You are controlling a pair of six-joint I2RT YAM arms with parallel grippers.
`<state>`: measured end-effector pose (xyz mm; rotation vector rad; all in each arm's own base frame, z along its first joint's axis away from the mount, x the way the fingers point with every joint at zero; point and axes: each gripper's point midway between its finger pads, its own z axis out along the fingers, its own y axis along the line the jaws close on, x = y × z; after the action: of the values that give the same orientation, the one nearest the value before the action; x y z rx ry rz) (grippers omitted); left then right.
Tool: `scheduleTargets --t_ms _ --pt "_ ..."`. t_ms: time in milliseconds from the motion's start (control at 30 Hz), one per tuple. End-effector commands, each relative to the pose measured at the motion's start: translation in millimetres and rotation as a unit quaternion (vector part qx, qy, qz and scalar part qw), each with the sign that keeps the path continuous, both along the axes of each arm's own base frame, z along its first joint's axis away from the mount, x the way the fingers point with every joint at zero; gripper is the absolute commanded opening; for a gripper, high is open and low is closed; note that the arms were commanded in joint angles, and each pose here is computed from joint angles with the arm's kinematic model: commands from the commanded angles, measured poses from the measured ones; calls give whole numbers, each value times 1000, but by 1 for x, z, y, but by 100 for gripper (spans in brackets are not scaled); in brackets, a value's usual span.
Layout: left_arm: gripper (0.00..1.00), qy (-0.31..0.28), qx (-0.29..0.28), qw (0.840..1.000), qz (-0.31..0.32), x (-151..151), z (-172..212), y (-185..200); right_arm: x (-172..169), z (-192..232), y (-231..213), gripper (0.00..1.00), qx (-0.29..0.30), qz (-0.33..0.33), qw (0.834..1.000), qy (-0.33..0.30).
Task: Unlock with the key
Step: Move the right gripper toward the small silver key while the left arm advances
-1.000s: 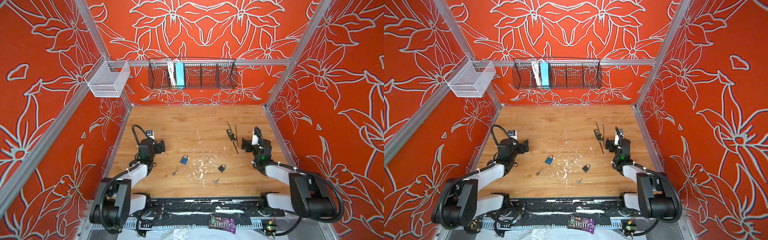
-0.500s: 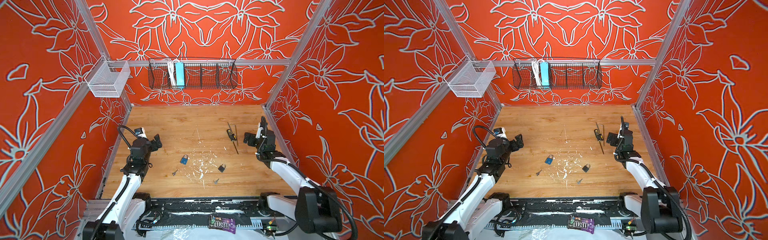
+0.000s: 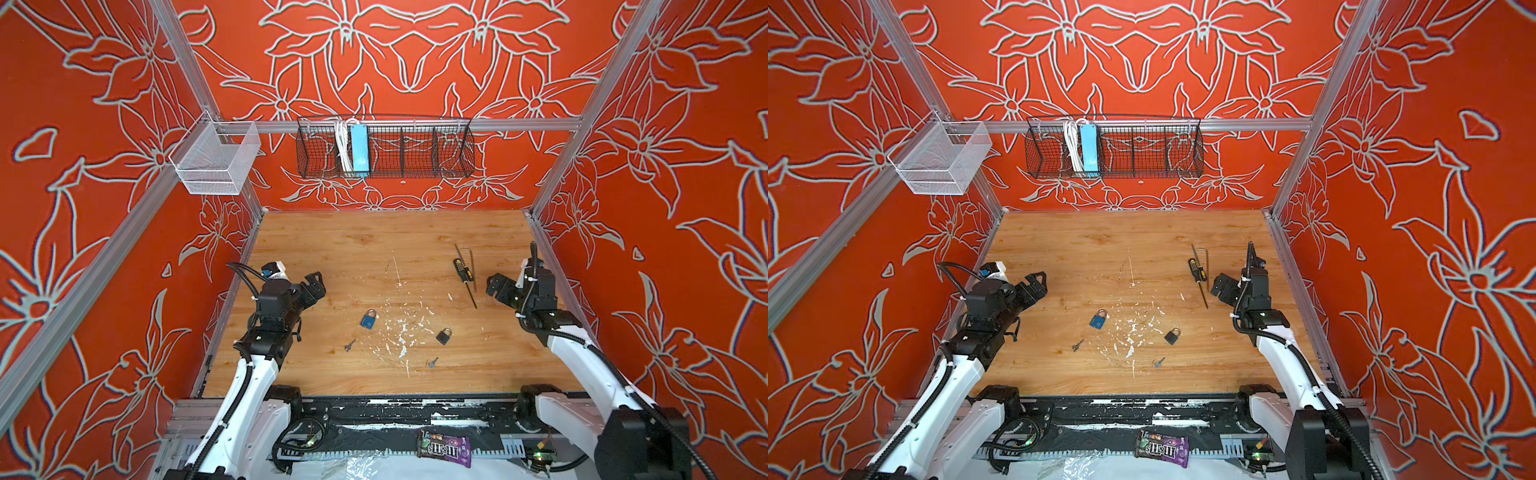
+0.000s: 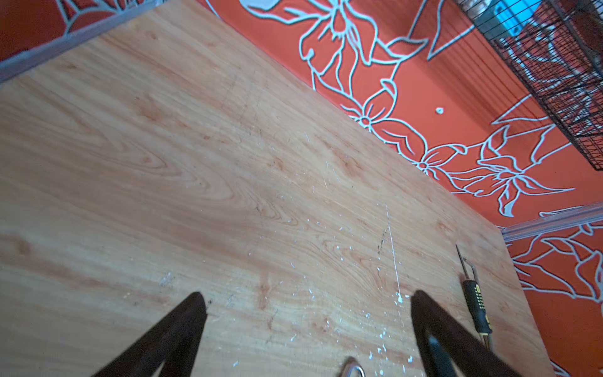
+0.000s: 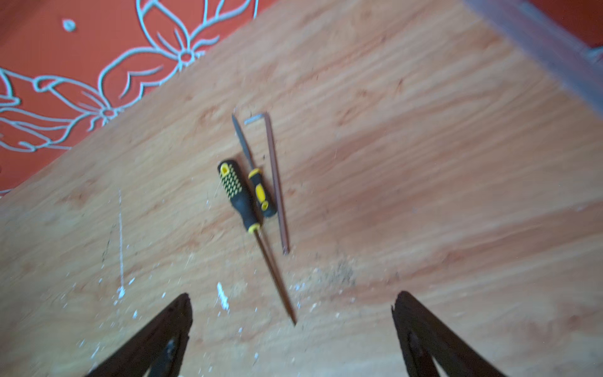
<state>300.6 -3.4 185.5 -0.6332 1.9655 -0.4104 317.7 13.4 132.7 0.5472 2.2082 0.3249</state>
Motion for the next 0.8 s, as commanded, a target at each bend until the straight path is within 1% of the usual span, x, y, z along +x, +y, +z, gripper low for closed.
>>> scheduleTargets --t_ms 0,67,133,200,300,467,567,633,767 --pt "97 30 -60 998 -8 -7 -6 -11 -14 -6 22 97 54 29 997 36" --pt "97 37 -79 996 -29 -10 -7 -21 -22 -8 28 97 54 42 996 58" --pt "97 48 -83 995 -37 -14 -9 -26 -29 -8 35 97 51 58 994 72" --pt "97 63 -83 994 -42 -20 -10 -32 -37 -7 41 97 48 71 993 84" --pt "97 67 -75 992 -80 -28 -9 -52 -49 -8 56 97 48 97 989 103" --pt "97 84 -58 987 -123 -44 -13 -83 -73 -12 79 96 21 141 979 144" --pt "97 95 -59 982 -149 -52 -17 -101 -86 -17 93 94 24 166 972 165" --pt "97 102 -58 980 -162 -56 -20 -110 -95 -22 98 93 21 171 968 180" --pt "97 115 -62 973 -189 -65 -25 -132 -111 -30 118 88 33 190 959 206"
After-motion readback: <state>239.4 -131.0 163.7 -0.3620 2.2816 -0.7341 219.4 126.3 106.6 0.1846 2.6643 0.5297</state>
